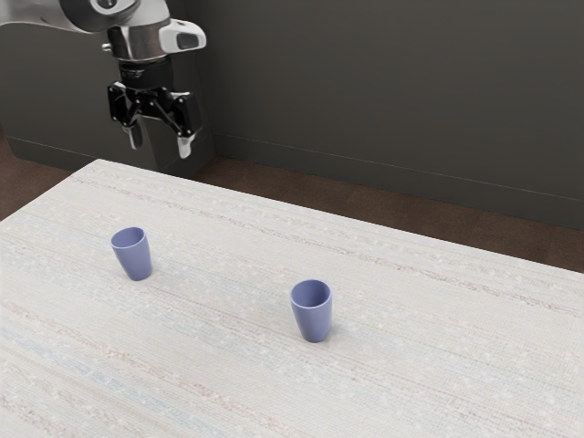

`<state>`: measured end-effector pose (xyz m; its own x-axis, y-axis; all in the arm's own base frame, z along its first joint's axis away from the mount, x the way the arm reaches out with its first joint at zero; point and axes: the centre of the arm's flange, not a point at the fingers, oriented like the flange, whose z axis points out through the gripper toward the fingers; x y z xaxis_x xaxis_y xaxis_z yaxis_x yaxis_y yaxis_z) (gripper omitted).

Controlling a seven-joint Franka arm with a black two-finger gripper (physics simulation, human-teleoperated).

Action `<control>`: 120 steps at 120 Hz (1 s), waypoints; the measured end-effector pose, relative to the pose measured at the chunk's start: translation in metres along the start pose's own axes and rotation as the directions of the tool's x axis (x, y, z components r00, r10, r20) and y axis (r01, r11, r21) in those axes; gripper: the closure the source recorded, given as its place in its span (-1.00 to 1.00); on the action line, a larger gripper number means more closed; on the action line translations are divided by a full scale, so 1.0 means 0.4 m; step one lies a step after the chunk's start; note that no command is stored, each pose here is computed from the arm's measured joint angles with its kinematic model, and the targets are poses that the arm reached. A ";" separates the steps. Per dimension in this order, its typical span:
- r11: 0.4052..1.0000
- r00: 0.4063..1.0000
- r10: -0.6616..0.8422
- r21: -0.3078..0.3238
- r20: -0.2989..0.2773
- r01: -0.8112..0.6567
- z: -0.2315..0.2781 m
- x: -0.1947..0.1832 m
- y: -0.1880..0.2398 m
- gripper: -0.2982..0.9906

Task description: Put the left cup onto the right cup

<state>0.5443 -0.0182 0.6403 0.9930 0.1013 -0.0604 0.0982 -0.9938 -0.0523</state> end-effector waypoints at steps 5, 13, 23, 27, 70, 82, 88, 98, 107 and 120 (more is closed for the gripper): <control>1.000 1.000 -0.004 0.000 -0.001 0.004 0.001 0.002 -0.005 -0.54; 1.000 1.000 -0.009 0.000 -0.002 0.009 0.001 0.004 -0.013 -0.54; 1.000 1.000 -0.014 -0.002 -0.005 0.014 0.002 0.006 -0.022 -0.54; 1.000 1.000 -0.016 -0.003 -0.006 0.016 0.002 0.007 -0.026 -0.54; 1.000 1.000 -0.013 0.008 -0.014 0.013 0.027 0.032 -0.051 -0.54; 1.000 1.000 -0.009 0.013 -0.008 0.009 0.047 0.044 -0.059 -0.54; 1.000 1.000 -0.010 0.015 -0.003 0.010 0.060 0.050 -0.070 -0.54; 1.000 1.000 -0.021 0.016 0.001 0.021 0.079 0.060 -0.103 -0.54; 0.999 0.999 -0.039 0.016 0.008 0.039 0.099 0.068 -0.144 -0.54; 0.998 0.998 -0.062 0.016 0.017 0.062 0.132 0.079 -0.202 -0.54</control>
<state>0.5641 0.0678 0.5898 0.9838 0.1633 -0.0736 0.1581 -0.9848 -0.0716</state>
